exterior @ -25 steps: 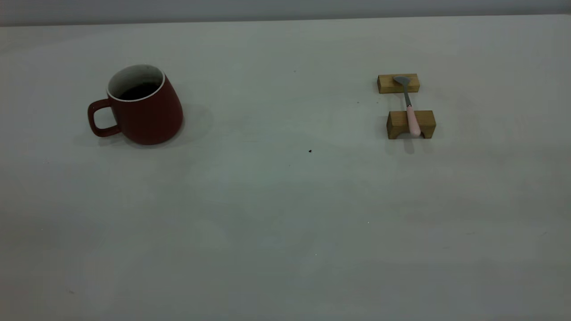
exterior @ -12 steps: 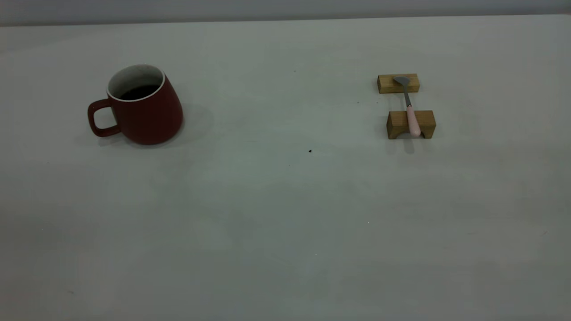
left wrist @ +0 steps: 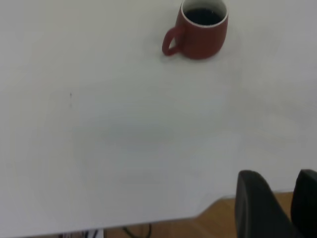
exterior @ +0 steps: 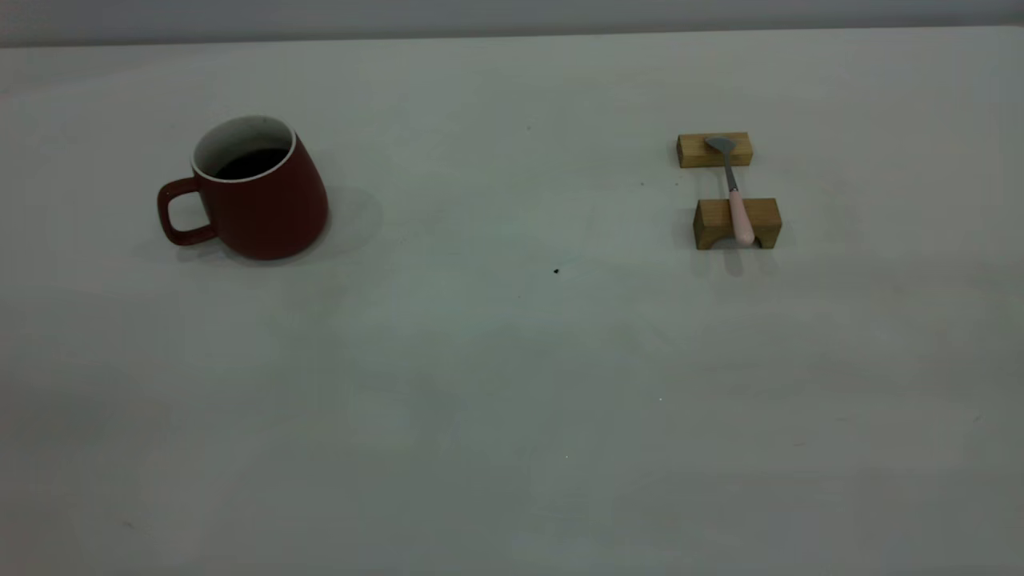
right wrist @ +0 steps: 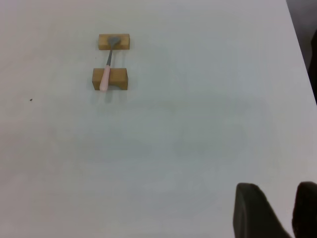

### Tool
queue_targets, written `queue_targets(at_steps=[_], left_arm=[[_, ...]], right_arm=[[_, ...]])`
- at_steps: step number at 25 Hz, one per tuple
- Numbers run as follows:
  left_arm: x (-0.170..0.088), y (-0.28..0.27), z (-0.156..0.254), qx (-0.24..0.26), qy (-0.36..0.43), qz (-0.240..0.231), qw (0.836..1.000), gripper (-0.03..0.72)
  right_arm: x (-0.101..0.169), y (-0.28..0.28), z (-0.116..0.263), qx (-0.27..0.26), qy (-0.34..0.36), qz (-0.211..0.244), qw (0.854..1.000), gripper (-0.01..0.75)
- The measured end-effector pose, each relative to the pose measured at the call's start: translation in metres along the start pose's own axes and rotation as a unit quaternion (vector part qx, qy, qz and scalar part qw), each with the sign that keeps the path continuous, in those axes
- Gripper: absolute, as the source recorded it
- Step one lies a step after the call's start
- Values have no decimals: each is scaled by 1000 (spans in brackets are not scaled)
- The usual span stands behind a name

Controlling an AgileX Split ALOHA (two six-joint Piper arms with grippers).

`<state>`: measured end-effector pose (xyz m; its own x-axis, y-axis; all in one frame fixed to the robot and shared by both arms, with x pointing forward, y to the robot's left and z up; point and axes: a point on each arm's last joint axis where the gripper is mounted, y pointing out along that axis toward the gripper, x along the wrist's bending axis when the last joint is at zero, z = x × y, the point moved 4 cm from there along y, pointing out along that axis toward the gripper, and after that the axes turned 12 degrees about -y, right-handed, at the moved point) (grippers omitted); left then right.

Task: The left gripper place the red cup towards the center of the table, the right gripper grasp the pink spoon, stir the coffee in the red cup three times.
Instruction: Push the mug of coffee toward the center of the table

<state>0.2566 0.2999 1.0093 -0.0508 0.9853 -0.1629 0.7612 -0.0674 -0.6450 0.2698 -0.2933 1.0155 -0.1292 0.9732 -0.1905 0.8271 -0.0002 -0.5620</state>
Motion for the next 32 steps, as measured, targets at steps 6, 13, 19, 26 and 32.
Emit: queue_targets(at_steps=[6, 13, 19, 26, 32], left_arm=[[-10, 29, -46, 100, 3, -22, 995, 247], [-23, 122, -110, 189, 82, -29, 978, 343], [-29, 220, -138, 283, 165, -18, 945, 611], [-29, 334, -137, 362, 265, 22, 894, 668], [-25, 396, -122, 392, 336, 55, 855, 666]], right_arm=[[0, 0, 0, 0, 0, 0, 1000, 238], [0, 0, 0, 0, 0, 0, 1000, 238], [0, 0, 0, 0, 0, 0, 1000, 238], [0, 0, 0, 0, 0, 0, 1000, 238], [0, 0, 0, 0, 0, 0, 1000, 238]])
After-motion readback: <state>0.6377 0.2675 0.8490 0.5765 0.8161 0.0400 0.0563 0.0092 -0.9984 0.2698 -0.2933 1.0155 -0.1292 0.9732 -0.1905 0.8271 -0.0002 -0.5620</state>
